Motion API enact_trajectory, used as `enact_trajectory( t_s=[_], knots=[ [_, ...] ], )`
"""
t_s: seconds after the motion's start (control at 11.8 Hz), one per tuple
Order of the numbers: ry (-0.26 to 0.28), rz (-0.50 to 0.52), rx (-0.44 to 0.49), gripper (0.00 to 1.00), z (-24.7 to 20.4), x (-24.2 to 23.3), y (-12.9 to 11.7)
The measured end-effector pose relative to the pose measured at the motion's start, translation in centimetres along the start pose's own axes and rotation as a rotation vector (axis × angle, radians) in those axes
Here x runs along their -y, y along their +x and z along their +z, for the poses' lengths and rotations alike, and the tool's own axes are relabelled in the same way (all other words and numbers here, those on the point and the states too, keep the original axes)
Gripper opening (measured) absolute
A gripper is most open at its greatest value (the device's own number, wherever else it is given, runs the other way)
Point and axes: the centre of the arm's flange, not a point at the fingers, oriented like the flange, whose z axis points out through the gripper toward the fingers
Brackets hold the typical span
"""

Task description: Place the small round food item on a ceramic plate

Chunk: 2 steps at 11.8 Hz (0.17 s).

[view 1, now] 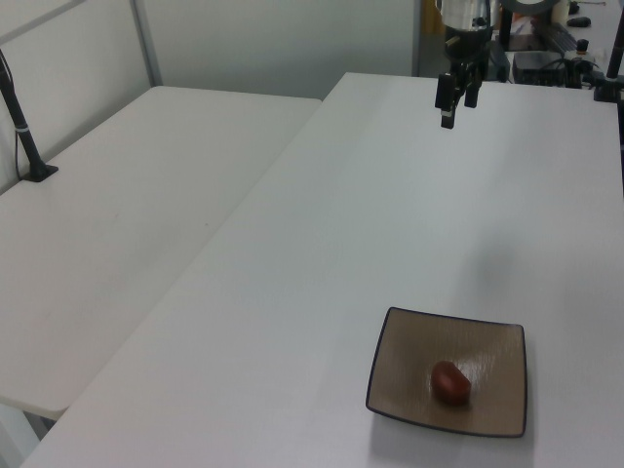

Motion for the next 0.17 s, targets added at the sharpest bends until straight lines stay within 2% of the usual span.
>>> enact_trajectory(
  t_s=[0.17],
  knots=[
    [0.0, -0.002, 0.0, 1.0, -0.03, -0.02, 0.0]
  ],
)
